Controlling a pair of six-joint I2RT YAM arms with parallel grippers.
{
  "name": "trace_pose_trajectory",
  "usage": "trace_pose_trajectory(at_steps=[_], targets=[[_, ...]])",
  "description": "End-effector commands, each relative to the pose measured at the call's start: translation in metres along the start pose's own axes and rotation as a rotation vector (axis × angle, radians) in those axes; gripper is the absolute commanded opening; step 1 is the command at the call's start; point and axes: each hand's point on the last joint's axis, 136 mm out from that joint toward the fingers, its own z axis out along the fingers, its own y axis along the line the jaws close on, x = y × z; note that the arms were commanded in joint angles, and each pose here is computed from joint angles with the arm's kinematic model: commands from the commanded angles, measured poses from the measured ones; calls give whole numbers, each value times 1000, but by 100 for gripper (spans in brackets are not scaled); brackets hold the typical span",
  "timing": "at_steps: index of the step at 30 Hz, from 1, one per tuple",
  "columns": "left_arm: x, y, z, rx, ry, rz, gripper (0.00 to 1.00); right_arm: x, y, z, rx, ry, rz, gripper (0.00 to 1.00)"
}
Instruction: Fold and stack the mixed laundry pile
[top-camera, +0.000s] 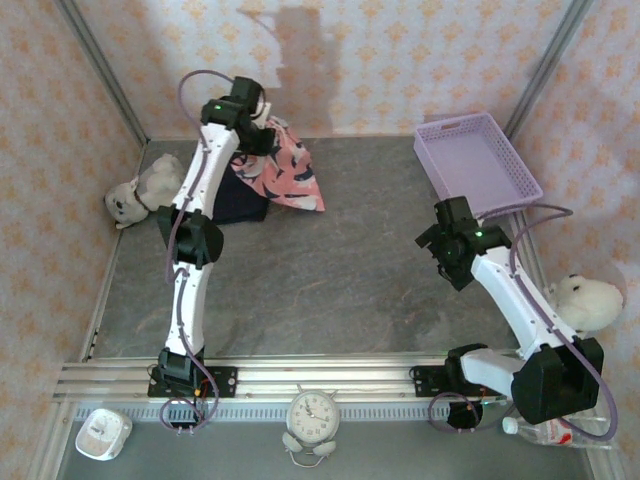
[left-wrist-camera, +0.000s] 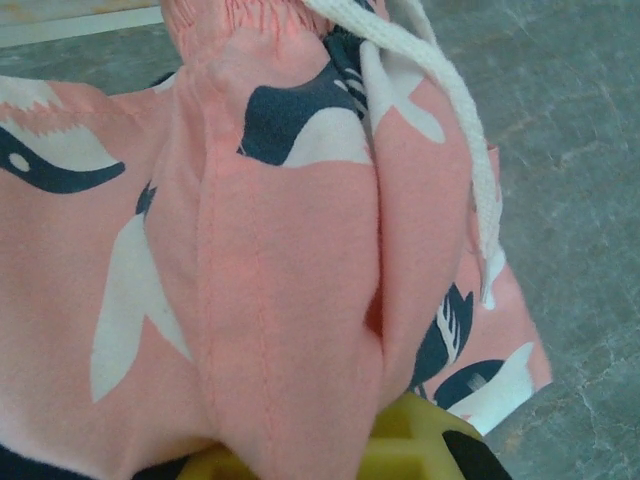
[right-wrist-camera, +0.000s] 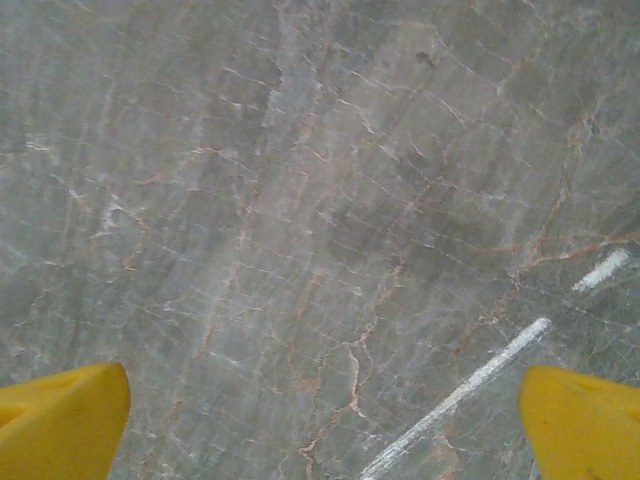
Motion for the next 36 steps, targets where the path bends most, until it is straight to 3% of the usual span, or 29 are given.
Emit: trace_pose_trajectory(at_steps=[1,10,16,17,19,21,23,24,36], targets=[[-21,6,-36,129,-84,-31,0,1,-8,9,26,-5,52,99],[-25,43,-49,161,-107,-76,0,3,-8,16,20,-3,91,99],[-2,106,-34,109,-46,-201,0,2,-6,17,34,0,81,99],[5,121,-27,90,-29,-241,4,2,-6,16,36,1,76,99],[20,154,-17,17,8,-329,23,0,-5,15,37,-3,67,99],[39,187,-10,-110,55,-414,57,-2,-5,13,37,-10,60,99],[47,199,-12,-164,77,-448,78,-4,-3,11,36,-17,47,99],[48,200,-14,-172,73,-456,99,-3,-3,14,53,-11,38,99],[22,147,-71,-9,-92,-490,100,-29,2,12,98,-113,-99,99]])
